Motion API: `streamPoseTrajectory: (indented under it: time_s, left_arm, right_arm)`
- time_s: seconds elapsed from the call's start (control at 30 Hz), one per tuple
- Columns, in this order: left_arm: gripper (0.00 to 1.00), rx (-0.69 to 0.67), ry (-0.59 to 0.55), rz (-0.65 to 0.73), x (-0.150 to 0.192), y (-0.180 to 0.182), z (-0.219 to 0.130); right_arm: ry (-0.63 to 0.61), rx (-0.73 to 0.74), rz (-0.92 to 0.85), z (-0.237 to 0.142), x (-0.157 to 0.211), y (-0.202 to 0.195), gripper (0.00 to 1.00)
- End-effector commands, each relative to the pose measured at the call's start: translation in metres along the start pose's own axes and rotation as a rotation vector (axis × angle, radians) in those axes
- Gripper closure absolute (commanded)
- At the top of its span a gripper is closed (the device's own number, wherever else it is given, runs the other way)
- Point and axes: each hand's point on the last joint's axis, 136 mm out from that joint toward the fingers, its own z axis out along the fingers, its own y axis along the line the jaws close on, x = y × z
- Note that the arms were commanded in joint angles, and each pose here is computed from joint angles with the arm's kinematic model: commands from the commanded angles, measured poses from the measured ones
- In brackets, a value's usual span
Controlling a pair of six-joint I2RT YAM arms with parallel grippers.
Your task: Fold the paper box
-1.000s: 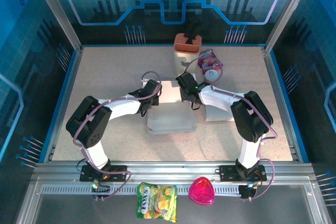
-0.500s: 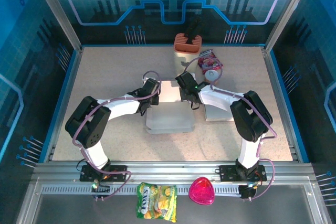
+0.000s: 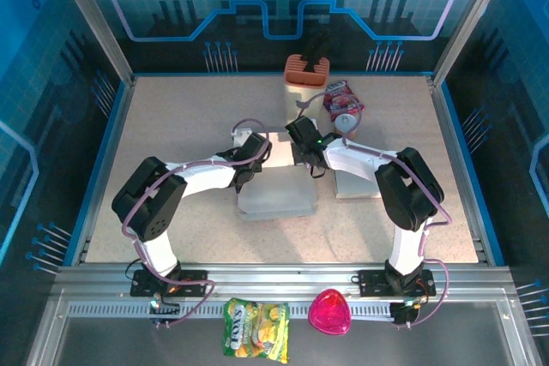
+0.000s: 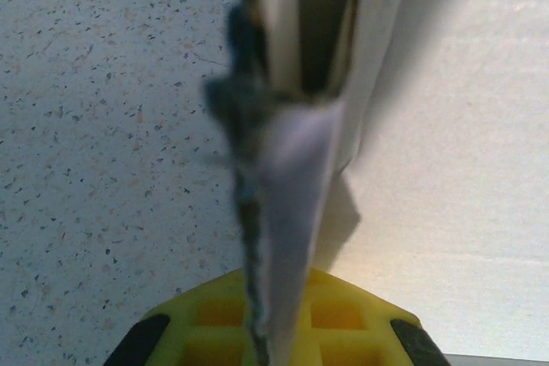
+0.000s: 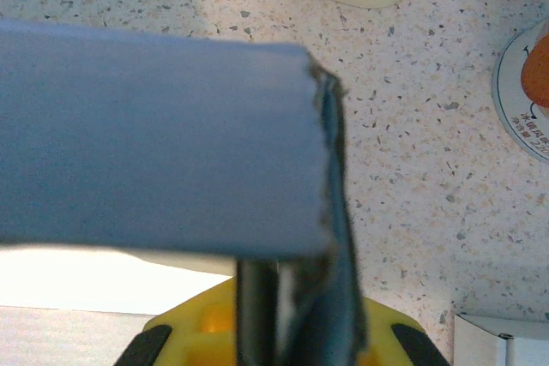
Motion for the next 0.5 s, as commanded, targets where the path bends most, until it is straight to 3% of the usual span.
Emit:
streamPoseTrajectory:
  time_s: [0.0, 0.07, 0.2, 0.3, 0.47]
  left_arm:
    - [0.90, -0.026, -0.005, 0.017, -0.004, 0.005, -0.005]
    - [0.75, 0.039, -0.033, 0.025, -0.016, -0.003, -0.014]
    - [0.57, 0.150, -0.048, 0.052, -0.031, -0.017, -0.025]
    - [0.54, 0.182, -0.031, 0.075, -0.034, -0.021, -0.024]
    - [0.59, 0.165, 0.015, 0.085, -0.026, -0.016, -0.014]
  right_arm:
    - [0.055, 0.006, -0.054, 0.006, 0.015, 0.004, 1.00]
    - [0.056, 0.002, -0.054, 0.006, 0.015, 0.005, 1.00]
    - [0.061, 0.001, -0.054, 0.007, 0.015, 0.006, 1.00]
    - [0.067, -0.003, -0.055, 0.007, 0.015, 0.006, 1.00]
    - [0.072, -0.004, -0.050, 0.007, 0.014, 0.005, 1.00]
